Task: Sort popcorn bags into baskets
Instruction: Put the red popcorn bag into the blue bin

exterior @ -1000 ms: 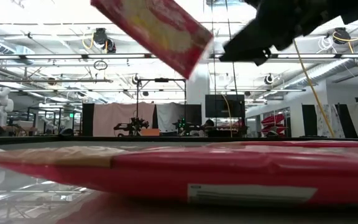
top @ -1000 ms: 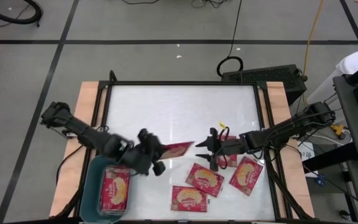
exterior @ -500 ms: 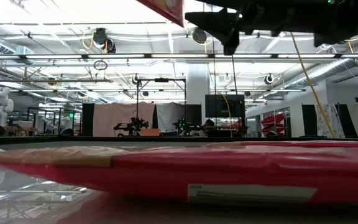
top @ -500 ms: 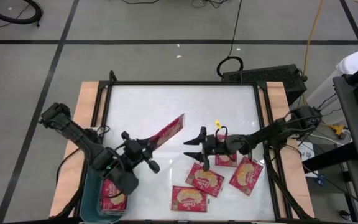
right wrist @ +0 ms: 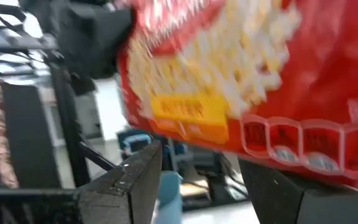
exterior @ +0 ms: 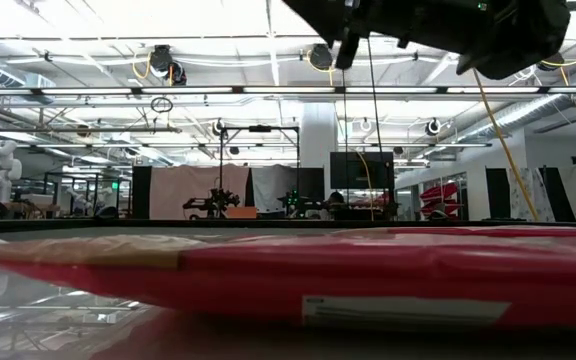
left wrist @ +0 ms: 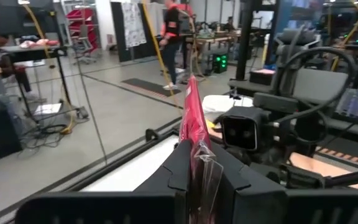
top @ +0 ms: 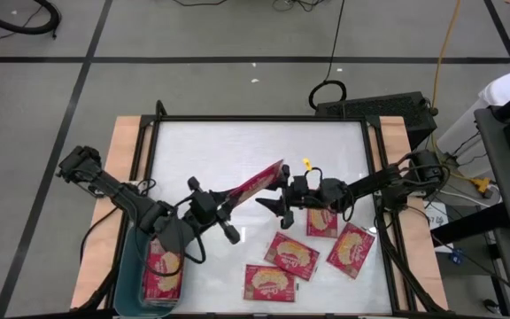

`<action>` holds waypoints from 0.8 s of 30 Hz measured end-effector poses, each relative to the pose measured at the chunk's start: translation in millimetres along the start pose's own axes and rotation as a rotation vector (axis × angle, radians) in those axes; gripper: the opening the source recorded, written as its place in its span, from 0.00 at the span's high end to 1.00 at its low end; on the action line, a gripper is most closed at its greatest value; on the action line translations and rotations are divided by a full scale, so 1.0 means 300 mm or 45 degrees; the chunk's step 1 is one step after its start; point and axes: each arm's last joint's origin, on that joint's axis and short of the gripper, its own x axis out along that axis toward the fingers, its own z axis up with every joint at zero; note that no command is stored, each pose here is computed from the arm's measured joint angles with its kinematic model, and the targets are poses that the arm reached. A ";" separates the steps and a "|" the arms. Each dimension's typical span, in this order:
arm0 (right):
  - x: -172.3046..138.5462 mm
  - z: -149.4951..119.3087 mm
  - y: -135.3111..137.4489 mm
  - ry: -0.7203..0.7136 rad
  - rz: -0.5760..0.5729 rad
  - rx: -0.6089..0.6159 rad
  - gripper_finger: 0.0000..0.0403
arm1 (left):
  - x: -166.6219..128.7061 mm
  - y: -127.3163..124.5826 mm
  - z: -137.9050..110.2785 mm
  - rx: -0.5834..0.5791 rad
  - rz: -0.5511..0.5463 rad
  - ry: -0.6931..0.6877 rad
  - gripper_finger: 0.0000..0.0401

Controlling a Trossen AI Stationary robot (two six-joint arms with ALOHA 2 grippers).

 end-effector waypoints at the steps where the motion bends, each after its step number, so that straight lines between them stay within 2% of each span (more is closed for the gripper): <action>1: 0.000 0.008 0.000 -0.024 0.039 0.001 0.49 | 0.003 0.000 0.003 0.006 -0.008 -0.002 0.92; 4: 0.000 0.022 0.004 -0.071 0.131 -0.027 0.50 | 0.006 0.001 0.005 0.033 -0.019 -0.003 0.94; 8: -0.001 0.030 0.005 -0.102 0.139 -0.038 0.57 | 0.007 0.000 0.006 0.055 -0.038 0.000 0.95; 17: -0.002 0.040 0.010 -0.140 0.165 -0.060 0.96 | -0.018 -0.012 -0.005 0.193 -0.090 0.014 0.83; 21: -0.002 0.033 0.010 -0.113 0.164 -0.044 0.96 | -0.053 0.002 0.006 0.209 -0.137 0.032 0.79; 24: 0.000 0.016 0.008 -0.039 0.154 -0.016 0.97 | -0.102 0.043 0.043 0.122 -0.228 0.059 0.73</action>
